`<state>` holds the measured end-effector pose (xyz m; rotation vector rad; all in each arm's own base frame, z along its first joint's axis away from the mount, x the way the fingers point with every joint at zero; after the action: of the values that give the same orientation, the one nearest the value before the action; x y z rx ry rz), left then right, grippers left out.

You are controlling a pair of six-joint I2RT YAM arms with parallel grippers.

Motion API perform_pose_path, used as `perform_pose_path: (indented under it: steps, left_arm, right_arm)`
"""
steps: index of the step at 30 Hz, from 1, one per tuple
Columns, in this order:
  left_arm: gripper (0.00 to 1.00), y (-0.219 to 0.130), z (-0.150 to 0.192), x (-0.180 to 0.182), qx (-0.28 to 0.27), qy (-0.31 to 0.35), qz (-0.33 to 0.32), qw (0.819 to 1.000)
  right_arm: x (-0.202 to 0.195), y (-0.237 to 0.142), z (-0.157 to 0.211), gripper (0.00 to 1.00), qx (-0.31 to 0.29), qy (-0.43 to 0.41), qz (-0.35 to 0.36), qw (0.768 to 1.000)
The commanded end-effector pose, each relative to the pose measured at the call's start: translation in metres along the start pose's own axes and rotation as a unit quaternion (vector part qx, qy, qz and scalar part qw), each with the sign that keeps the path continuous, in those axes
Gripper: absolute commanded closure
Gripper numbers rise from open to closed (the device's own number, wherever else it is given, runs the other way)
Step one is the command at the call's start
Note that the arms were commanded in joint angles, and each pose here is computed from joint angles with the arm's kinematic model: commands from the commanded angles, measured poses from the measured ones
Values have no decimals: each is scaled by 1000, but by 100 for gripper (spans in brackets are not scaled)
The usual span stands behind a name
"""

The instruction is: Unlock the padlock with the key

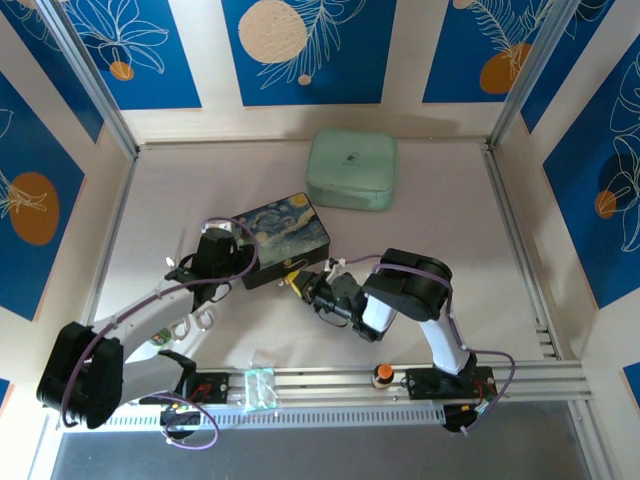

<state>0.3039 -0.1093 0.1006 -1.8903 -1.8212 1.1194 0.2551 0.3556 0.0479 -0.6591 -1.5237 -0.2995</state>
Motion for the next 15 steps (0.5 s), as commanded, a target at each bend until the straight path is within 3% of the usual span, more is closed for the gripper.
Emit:
perform_pose_path:
  steps: [1,6,12,15]
  left_arm:
    - [37,3,48,48,83,31,-97,991]
    - [37,3,48,48,84,34,-97,991]
    - [37,5,48,47,85,32,-95,991]
    - [37,4,47,46,84,32,-92,992]
  right_arm:
    - [-34,-7,-19,100,-31,15,55,998]
    - [-25,-10,-20,100,-41,48,45,997]
    - [-40,-1,-5,100,-41,163,56,984]
    - [-39,-4,-11,100,-54,131,56,988]
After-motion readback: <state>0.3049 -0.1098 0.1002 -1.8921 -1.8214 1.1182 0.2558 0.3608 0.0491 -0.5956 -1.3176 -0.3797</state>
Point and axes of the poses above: each hand's point on the last joint's axis, 136 mm out from that joint toward the fingers, its own y axis out along the fingers, its own x axis along the line the jaws close on, z = x × y, the point moved 1 cm from there along -y, back along the fingers, and after that the axes turned 7 degrees about -y, right-handed, at the moved point
